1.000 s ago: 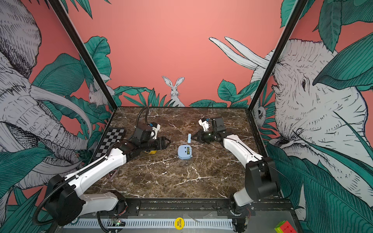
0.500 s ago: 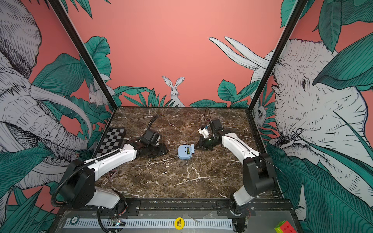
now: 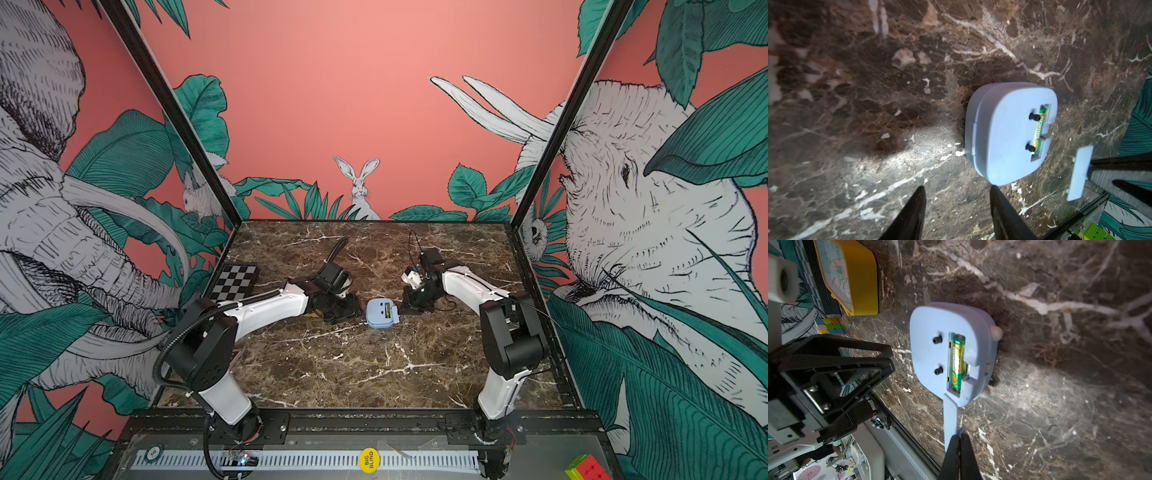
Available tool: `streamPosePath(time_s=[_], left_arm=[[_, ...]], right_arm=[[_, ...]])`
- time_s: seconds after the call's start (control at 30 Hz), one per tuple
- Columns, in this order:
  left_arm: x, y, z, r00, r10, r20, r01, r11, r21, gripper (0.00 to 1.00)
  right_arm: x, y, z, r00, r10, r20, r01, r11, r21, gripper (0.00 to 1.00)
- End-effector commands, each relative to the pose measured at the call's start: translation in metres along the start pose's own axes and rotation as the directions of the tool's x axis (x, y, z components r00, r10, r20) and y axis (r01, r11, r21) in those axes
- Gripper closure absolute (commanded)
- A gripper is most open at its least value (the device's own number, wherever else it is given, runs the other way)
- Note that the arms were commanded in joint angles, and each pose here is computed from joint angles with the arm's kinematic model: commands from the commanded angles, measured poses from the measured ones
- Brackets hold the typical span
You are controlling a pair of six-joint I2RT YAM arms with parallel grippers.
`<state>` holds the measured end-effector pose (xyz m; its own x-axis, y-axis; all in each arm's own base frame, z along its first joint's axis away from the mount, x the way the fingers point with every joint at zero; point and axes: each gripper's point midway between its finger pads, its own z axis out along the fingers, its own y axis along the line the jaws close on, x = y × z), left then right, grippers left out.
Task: Insert the battery into the alarm
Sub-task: Install the cover on the alarm.
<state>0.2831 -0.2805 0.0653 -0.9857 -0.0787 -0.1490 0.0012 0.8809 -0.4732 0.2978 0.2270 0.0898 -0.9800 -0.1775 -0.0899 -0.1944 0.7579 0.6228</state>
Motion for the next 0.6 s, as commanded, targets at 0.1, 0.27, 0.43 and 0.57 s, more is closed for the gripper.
streamPosePath(time_s=[0.1, 0.27, 0.43, 0.57], left_arm=[[0.000, -0.017, 0.007, 0.999, 0.023, -0.043, -0.021, 0.999, 0.050, 0.48], [0.002, -0.016, 0.016, 0.998, 0.015, -0.065, -0.011, 0.999, 0.051, 0.48], [0.006, -0.012, 0.023, 0.996, 0.004, -0.084, 0.000, 0.999, 0.043, 0.48], [0.006, -0.011, 0.025, 0.996, -0.001, -0.090, 0.004, 0.999, 0.042, 0.48]], right_arm=[[-0.011, 0.001, 0.005, 0.999, -0.046, 0.005, 0.046, 0.999, 0.025, 1.00], [-0.016, 0.004, 0.012, 0.998, -0.058, 0.025, 0.058, 0.998, 0.035, 1.00], [-0.021, 0.003, 0.017, 0.998, -0.048, 0.052, 0.046, 0.998, 0.040, 1.00], [-0.024, 0.001, 0.020, 0.997, -0.041, 0.069, 0.037, 0.998, 0.049, 1.00]])
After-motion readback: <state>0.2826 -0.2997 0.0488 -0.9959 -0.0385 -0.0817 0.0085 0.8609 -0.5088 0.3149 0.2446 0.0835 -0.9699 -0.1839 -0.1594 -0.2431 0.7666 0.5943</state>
